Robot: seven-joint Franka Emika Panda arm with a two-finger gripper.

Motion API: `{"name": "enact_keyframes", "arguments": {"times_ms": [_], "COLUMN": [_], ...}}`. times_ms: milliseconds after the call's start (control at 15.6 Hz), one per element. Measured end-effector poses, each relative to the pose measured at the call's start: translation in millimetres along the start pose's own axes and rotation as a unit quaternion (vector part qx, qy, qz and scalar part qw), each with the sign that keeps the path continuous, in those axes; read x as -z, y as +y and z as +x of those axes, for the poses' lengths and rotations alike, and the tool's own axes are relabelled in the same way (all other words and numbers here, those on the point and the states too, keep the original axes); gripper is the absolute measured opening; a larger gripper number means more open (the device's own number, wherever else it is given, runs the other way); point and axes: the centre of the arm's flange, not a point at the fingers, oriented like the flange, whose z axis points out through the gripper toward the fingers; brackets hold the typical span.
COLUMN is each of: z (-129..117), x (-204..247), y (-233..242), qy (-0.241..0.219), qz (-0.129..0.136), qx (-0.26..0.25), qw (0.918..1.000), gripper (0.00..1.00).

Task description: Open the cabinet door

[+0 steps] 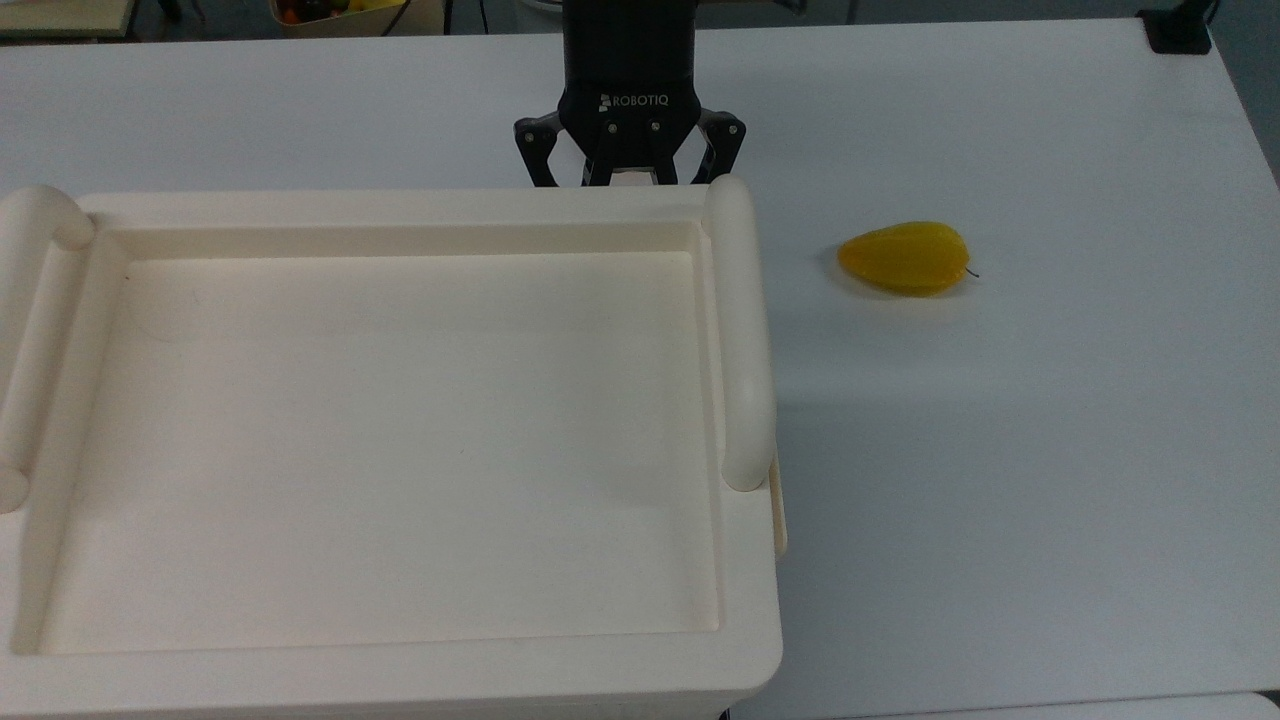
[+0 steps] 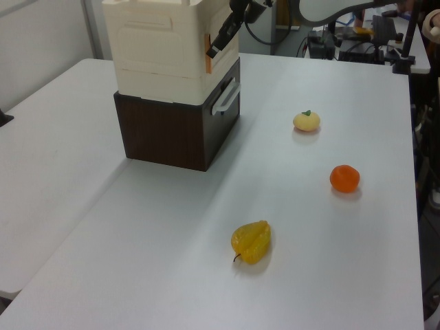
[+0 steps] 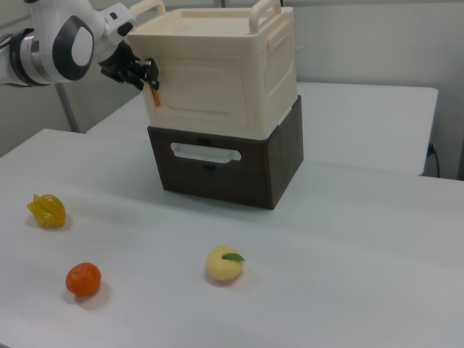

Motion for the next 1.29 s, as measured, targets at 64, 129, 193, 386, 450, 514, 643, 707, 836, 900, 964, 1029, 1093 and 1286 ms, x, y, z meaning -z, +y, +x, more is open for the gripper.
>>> {"name": "enact_keyframes", "arguments": {"times_ms": [64, 129, 193, 386, 450, 514, 643, 707, 836, 900, 964, 1029, 1093, 1286], "z": [0.0, 0.2, 0.4, 1.0, 1.0, 1.0, 1.0, 1.0, 0.6, 0.5, 0.3, 0.3, 0.2, 2.1], "x": [-0.3, -0.6, -0.6, -0.4, -0.5, -0.7, -0.9, -1.1, -2.2, -2.7, -3.1, -3.4, -3.6, -2.5], "y": [0.0, -0.1, -0.1, 0.0, 0.0, 0.0, -0.1, -0.1, -0.2, -0.2, -0.3, -0.3, -0.3, -0.4], "qy": [0.000, 0.000, 0.000, 0.001, 0.001, 0.001, 0.001, 0.001, 0.000, 0.000, -0.001, -0.001, -0.001, 0.008], "qz": [0.000, 0.000, 0.000, 0.000, 0.000, 0.000, -0.001, -0.002, -0.004, -0.004, -0.004, -0.005, -0.006, -0.007], "qx": [0.000, 0.000, 0.000, 0.000, -0.005, -0.015, -0.027, -0.028, -0.031, -0.032, -0.032, -0.031, -0.030, -0.028], "qw": [1.0000, 1.0000, 1.0000, 1.0000, 1.0000, 0.9999, 0.9996, 0.9996, 0.9995, 0.9995, 0.9995, 0.9995, 0.9995, 0.9995], "gripper": [0.46, 0.46, 0.46, 0.45, 0.46, 0.47, 0.48, 0.48, 0.47, 0.47, 0.47, 0.47, 0.47, 0.46]}}
